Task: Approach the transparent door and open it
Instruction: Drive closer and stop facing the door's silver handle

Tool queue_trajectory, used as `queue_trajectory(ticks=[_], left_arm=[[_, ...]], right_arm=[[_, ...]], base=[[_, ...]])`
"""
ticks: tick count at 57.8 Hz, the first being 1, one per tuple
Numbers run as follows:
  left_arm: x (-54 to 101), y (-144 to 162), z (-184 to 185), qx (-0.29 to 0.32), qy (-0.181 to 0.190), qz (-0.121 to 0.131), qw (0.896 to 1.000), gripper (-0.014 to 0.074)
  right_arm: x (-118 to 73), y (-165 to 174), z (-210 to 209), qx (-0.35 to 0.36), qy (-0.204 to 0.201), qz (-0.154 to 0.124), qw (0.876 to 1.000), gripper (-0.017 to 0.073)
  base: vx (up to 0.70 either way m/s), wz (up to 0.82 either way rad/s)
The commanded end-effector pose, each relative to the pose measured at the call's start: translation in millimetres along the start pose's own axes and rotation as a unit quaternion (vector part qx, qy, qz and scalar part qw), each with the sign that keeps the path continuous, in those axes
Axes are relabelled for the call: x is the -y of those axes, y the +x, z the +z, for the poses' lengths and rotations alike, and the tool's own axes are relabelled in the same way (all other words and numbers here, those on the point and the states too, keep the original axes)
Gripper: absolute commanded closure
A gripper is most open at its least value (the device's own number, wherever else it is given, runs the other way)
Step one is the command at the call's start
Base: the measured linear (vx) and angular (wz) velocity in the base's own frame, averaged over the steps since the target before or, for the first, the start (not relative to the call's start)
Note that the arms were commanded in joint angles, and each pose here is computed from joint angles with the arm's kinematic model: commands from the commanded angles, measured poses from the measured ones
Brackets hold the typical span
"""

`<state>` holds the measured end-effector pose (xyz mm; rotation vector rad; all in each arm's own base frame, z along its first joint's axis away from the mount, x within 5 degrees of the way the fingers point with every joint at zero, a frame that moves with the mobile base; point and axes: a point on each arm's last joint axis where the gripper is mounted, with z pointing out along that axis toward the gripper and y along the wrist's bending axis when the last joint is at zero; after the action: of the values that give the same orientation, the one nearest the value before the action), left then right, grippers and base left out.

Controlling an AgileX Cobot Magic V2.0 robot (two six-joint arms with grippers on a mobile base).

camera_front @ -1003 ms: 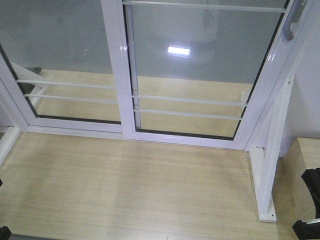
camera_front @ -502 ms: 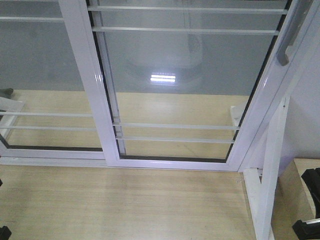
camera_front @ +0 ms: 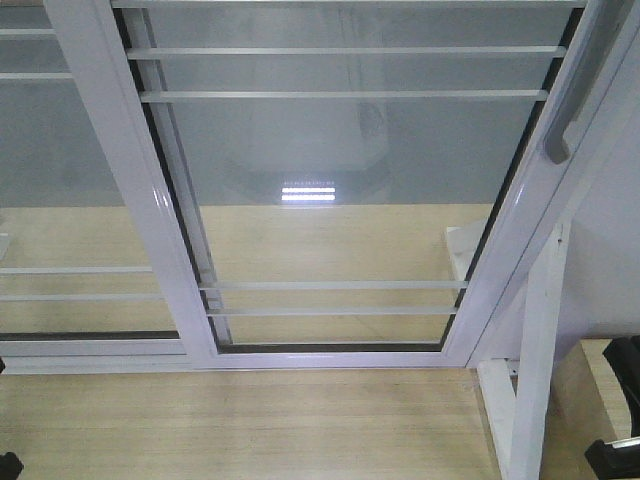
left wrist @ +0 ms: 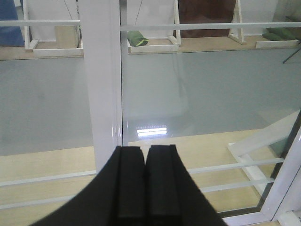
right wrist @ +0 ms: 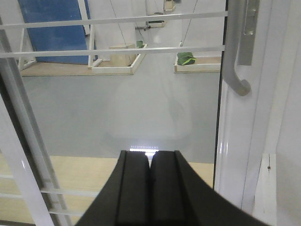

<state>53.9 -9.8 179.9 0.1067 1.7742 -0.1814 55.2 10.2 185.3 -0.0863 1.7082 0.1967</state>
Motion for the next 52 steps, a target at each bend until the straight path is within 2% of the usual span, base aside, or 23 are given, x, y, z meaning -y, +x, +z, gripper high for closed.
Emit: queue_trajectory(ticks=[1, 52], left_arm=[[0.5, 0.5, 1.3, 0.033, 0.006, -0.005, 0.999, 0.0594], [0.5, 0.5, 1.3, 0.033, 0.006, -0.005, 0.999, 0.0594]], right_arm=[[0.2, -3.5, -0.3, 0.042, 0.001, -0.004, 0.999, 0.0559], [0.2, -3.4, -0.3, 0.04, 0.001, -0.004, 0.999, 0.0559]], base=[[0.09, -0.09], [0.02, -0.01]])
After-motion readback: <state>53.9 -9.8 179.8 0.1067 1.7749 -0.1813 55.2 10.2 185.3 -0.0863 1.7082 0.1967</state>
